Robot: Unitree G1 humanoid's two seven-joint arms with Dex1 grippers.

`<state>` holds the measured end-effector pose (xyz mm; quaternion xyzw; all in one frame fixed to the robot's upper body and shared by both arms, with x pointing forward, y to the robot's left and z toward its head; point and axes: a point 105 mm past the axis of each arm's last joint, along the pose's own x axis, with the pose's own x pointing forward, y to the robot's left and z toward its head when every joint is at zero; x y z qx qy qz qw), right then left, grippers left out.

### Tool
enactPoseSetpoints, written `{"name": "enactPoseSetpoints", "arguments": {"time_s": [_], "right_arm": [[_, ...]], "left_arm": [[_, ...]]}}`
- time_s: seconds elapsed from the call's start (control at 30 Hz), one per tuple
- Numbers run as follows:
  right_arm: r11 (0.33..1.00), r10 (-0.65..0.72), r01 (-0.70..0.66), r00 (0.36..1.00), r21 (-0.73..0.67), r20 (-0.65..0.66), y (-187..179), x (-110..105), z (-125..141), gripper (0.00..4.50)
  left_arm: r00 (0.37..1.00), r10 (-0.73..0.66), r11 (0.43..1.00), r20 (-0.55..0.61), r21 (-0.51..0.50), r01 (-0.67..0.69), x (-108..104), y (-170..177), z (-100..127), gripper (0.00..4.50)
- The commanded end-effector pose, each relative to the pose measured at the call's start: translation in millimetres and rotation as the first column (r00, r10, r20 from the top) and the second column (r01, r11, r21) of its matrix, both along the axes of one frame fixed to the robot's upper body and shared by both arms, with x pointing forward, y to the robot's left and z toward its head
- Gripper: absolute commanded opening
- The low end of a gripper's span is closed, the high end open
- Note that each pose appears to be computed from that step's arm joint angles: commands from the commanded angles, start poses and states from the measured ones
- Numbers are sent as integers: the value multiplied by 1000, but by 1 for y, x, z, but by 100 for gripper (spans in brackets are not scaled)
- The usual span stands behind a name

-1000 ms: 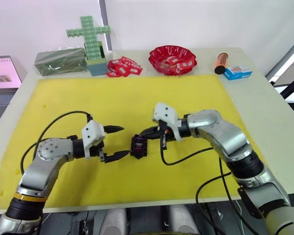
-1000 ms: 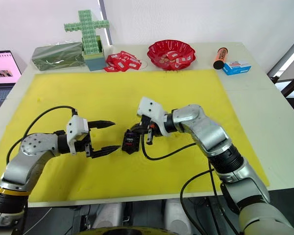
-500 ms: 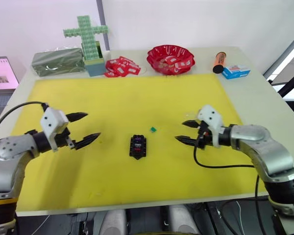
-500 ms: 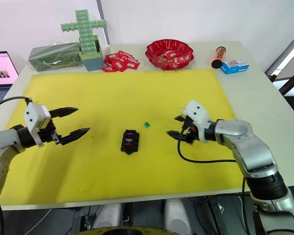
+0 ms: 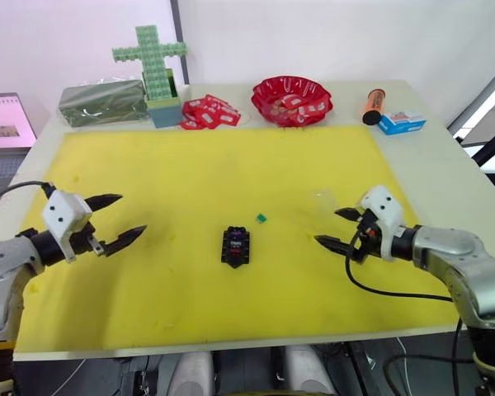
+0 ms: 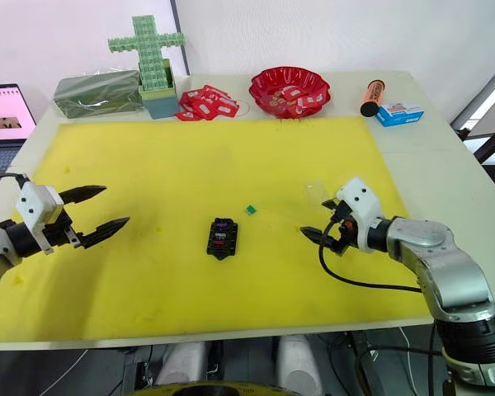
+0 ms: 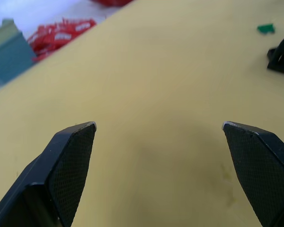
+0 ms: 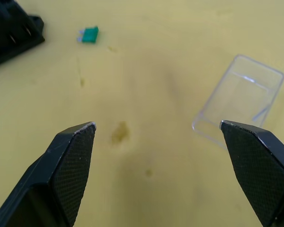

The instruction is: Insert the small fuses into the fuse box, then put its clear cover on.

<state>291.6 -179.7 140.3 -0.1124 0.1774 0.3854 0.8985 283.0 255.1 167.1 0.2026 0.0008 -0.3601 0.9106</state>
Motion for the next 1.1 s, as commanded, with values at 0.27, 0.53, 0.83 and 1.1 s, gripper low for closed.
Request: {"name": "enactPoseSetpoints", "arguments": {"time_s": [0.27, 0.53, 0.83, 1.1], "right_arm": [[908, 164, -23, 938, 418, -304, 38, -5, 36, 448], [805, 224, 137, 831, 578, -509, 75, 24, 28, 448], [822, 220, 175, 781, 542, -585, 88, 29, 15, 358], [840, 180, 228, 739, 493, -649, 92, 35, -1, 358]], "left_arm": [[948, -308, 951, 87, 30, 306, -6, -60, 42, 450], [846, -532, 843, -3, 84, 531, -29, -93, 19, 450], [821, -571, 818, 6, 80, 569, -29, -104, 19, 450], [815, -579, 814, 12, 64, 577, -27, -109, 18, 450]]}}
